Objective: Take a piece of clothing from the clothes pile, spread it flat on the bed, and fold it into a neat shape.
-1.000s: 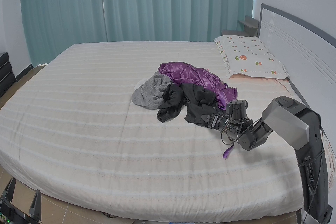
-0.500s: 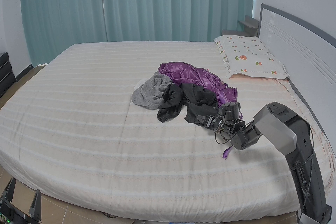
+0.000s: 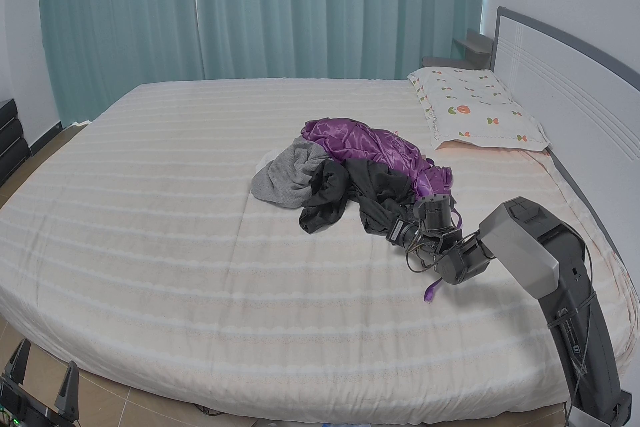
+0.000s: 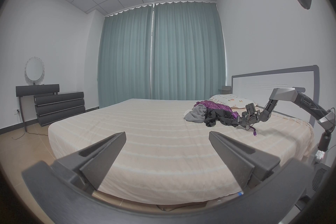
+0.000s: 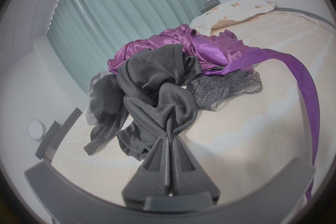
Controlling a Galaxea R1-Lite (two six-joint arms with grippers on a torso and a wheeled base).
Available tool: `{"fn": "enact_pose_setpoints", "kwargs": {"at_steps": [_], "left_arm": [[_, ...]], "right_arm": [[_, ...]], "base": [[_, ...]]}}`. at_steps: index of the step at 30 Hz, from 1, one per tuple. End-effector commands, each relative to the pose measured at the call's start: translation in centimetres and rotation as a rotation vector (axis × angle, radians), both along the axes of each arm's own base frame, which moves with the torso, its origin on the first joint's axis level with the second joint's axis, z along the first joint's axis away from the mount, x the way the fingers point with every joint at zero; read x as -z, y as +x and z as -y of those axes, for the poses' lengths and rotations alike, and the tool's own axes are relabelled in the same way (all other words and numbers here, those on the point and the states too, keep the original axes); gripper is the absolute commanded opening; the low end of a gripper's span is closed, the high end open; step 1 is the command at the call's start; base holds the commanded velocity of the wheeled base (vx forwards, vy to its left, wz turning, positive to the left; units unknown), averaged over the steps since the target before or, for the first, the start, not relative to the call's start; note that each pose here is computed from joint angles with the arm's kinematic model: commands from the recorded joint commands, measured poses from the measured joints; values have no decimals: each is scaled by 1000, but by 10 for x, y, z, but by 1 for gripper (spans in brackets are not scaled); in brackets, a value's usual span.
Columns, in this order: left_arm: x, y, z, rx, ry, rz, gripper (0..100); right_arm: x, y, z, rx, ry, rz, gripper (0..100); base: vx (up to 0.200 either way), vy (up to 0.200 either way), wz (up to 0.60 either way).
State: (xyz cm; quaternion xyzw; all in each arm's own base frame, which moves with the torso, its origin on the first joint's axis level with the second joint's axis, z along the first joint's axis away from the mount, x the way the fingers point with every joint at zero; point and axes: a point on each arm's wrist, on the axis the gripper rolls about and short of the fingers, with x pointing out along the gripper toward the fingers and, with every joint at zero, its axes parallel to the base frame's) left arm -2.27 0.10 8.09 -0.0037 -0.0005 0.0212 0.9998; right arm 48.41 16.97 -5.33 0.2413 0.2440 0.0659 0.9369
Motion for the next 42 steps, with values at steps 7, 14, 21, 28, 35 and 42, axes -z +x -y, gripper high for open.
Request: {"fn": "enact_pose_setpoints", "kwargs": {"at_steps": [7, 14, 21, 28, 35, 42], "left_arm": [[5, 0, 0, -1, 0, 1, 100], [5, 0, 0, -1, 0, 1, 100], [5, 0, 0, -1, 0, 1, 100], [5, 0, 0, -1, 0, 1, 100], [5, 0, 0, 1, 3, 1, 100], [5, 0, 0, 1, 1, 1, 100]], "right_arm": [[-61, -35, 8, 10, 140, 3, 0], [-101, -84, 21, -50, 194, 72, 0], [-150, -141, 22, -118, 250, 202, 0], [-182, -190, 16, -198, 283, 255, 0], [-241, -234, 7, -310, 354, 425, 0], [-255, -252, -4, -377, 367, 478, 0]], "base": [[0, 0, 0], [0, 0, 0], [0, 0, 0], [0, 0, 0], [0, 0, 0], [0, 0, 0]]}}
